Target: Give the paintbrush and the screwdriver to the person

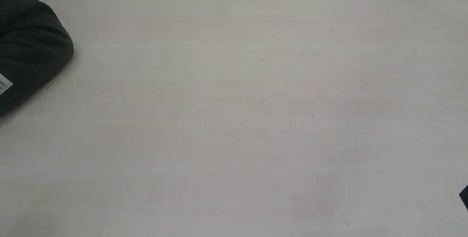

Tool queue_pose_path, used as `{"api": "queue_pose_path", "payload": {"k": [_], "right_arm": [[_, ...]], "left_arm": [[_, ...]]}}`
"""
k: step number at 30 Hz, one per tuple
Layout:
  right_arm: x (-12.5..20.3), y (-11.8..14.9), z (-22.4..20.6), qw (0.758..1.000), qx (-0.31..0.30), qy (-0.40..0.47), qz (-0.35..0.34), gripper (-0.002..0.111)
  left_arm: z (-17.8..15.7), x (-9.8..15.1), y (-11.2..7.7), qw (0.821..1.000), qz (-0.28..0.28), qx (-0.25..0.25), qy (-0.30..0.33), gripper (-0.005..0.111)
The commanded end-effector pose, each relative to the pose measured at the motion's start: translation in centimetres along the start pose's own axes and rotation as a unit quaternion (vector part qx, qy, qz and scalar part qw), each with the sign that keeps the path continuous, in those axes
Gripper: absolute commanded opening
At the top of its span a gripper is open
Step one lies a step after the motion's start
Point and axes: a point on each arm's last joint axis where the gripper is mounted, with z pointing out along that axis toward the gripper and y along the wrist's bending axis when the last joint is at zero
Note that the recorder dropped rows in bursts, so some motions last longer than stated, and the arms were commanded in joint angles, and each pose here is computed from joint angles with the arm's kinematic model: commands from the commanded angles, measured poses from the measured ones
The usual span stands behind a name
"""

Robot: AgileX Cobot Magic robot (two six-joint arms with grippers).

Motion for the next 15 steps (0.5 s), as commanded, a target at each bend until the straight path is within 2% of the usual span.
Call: {"api": "queue_pose_path", "payload": {"k": [1, 5, 15], "right_arm": [[0.27, -0.26, -0.03, 1.000, 0.024, 0.010, -0.007, 0.004], [0.73, -0.40, -0.06, 0.999, 0.041, 0.036, -0.002, 0.004], [0.99, -0.35, -0.08, 0.998, 0.038, 0.051, -0.011, 0.004]], "left_arm": [[0.00, -0.03, -0.05, 1.000, -0.003, 0.004, -0.005, 0.000], [0.00, -0.03, -0.05, 1.000, -0.003, 0.004, -0.005, 0.000], [0.00, -0.03, -0.05, 1.000, -0.003, 0.004, -0.005, 0.000]]}}
